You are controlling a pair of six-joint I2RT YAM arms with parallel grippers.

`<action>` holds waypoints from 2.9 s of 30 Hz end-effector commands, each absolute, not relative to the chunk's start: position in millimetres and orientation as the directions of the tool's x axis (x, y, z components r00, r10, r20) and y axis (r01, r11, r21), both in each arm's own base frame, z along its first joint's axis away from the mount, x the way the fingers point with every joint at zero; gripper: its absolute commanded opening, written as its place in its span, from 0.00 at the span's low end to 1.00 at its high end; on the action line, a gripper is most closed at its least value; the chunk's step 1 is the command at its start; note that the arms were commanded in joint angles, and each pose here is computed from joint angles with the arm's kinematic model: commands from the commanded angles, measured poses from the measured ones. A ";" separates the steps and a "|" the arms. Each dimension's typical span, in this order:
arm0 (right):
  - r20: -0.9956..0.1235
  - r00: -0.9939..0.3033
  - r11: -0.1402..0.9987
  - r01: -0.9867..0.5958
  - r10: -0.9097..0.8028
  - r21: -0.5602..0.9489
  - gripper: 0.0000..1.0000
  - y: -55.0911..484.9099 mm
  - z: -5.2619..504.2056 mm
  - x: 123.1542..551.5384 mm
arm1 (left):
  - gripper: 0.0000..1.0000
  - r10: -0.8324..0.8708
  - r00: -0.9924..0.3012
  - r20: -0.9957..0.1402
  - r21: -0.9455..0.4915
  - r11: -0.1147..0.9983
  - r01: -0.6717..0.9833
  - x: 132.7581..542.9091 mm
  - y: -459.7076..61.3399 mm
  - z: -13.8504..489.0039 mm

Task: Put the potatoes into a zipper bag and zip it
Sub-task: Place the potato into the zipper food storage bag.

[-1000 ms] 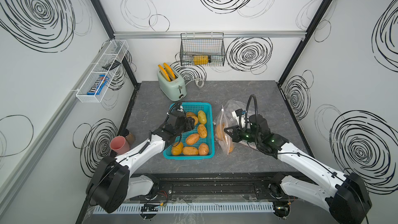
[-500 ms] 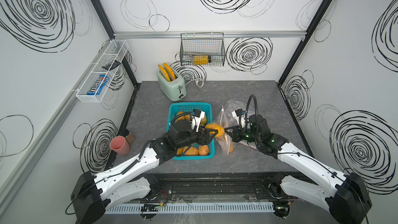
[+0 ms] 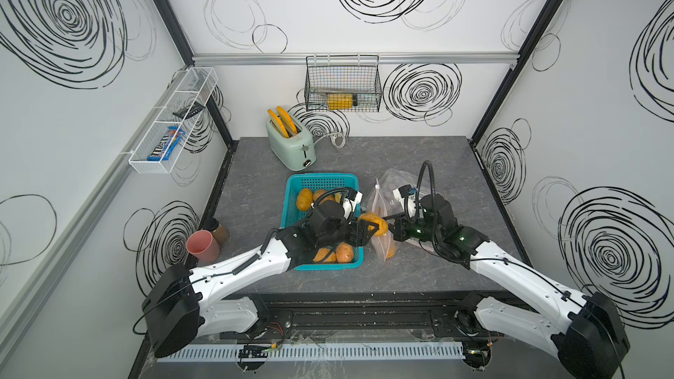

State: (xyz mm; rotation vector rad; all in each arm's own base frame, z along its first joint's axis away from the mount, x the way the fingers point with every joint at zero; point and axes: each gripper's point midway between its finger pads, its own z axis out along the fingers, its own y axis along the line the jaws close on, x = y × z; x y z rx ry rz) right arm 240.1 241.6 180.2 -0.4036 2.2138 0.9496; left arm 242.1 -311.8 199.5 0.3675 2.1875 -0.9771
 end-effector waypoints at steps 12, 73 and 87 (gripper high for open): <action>-0.718 -0.695 0.638 -0.570 -0.037 0.518 0.00 258.3 201.3 227.8 | 0.65 -0.039 -0.688 -0.725 -0.396 0.840 0.370 271.2 -282.8 187.4; -0.738 -0.674 0.610 -0.590 -0.011 0.530 0.00 271.4 221.7 235.5 | 0.64 0.218 -0.602 -0.769 -0.332 0.668 0.666 216.3 -325.1 204.2; -0.723 -0.691 0.609 -0.578 -0.011 0.544 0.00 269.4 213.4 231.2 | 0.98 0.277 -0.581 -0.765 -0.304 0.640 0.706 219.9 -339.9 200.3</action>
